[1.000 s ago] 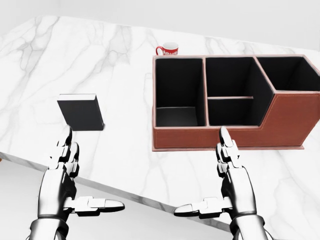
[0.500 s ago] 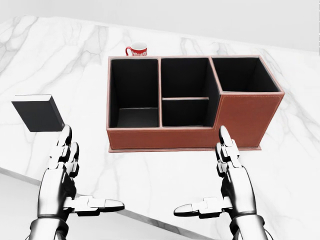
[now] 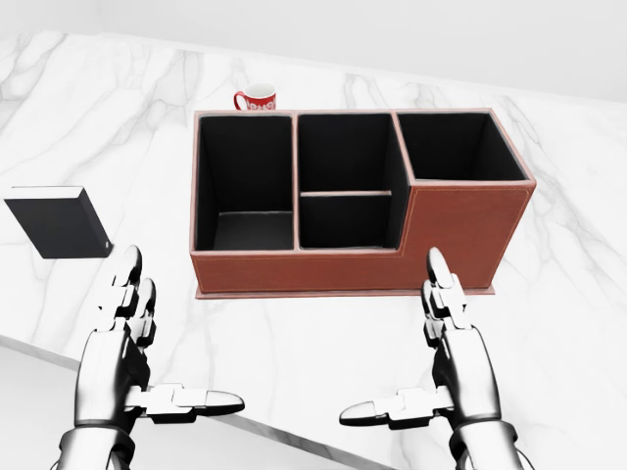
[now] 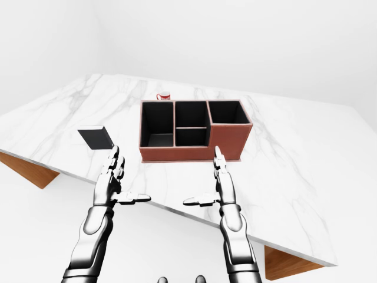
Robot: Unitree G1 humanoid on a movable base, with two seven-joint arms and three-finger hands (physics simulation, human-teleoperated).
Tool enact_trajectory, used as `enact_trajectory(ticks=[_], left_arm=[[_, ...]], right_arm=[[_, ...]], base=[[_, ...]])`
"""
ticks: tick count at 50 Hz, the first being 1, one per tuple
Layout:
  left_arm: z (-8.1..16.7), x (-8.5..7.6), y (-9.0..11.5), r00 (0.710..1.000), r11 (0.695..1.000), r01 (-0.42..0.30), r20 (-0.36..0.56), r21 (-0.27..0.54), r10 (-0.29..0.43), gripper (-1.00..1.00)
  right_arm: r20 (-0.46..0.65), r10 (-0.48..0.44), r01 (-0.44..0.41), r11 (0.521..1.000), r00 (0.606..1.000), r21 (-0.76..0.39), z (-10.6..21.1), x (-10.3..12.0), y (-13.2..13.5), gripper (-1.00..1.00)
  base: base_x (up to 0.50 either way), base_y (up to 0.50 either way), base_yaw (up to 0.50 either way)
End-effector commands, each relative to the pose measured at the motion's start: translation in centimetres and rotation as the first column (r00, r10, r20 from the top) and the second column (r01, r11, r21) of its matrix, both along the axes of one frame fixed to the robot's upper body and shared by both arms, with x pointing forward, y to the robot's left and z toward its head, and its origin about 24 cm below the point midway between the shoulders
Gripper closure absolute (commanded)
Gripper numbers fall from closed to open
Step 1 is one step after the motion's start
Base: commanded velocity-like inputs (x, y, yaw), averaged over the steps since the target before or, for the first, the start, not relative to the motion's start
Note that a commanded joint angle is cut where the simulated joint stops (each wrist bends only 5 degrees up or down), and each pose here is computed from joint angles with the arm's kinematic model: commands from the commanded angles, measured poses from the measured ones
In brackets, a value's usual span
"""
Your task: Pick up the book and place it in the right compartment of the caddy.
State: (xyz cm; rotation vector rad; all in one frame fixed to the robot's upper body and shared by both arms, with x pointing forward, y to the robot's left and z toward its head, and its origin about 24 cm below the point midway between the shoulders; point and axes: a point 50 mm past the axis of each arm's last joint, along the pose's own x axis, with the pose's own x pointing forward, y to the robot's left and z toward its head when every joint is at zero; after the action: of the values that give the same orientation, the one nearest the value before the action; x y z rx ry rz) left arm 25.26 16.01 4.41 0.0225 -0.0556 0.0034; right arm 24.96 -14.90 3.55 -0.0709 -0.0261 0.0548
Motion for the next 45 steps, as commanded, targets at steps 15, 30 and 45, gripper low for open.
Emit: enact_trajectory(ticks=[15,30,45], left_arm=[[0.17,0.04,0.07,1.0,1.0,-0.005,0.005,-0.003,0.005,-1.0],[0.45,0.03,0.18,1.0,1.0,-0.01,0.016,-0.01,0.01,-1.0],[0.78,0.08,0.36,0.999,1.0,-0.012,0.03,-0.014,0.013,-1.0]], right_arm=[[0.006,0.008,-0.008,1.0,1.0,-0.02,0.13,-0.06,0.19,-1.0],[0.007,0.004,-0.004,1.0,1.0,-0.002,0.17,0.0,0.13,-1.0],[0.03,0.0,-0.001,1.0,1.0,0.023,0.71,-0.01,-0.02,-1.0]], base=[[-0.16,0.45,0.0],[-0.08,0.23,0.0],[0.0,0.0,0.0]])
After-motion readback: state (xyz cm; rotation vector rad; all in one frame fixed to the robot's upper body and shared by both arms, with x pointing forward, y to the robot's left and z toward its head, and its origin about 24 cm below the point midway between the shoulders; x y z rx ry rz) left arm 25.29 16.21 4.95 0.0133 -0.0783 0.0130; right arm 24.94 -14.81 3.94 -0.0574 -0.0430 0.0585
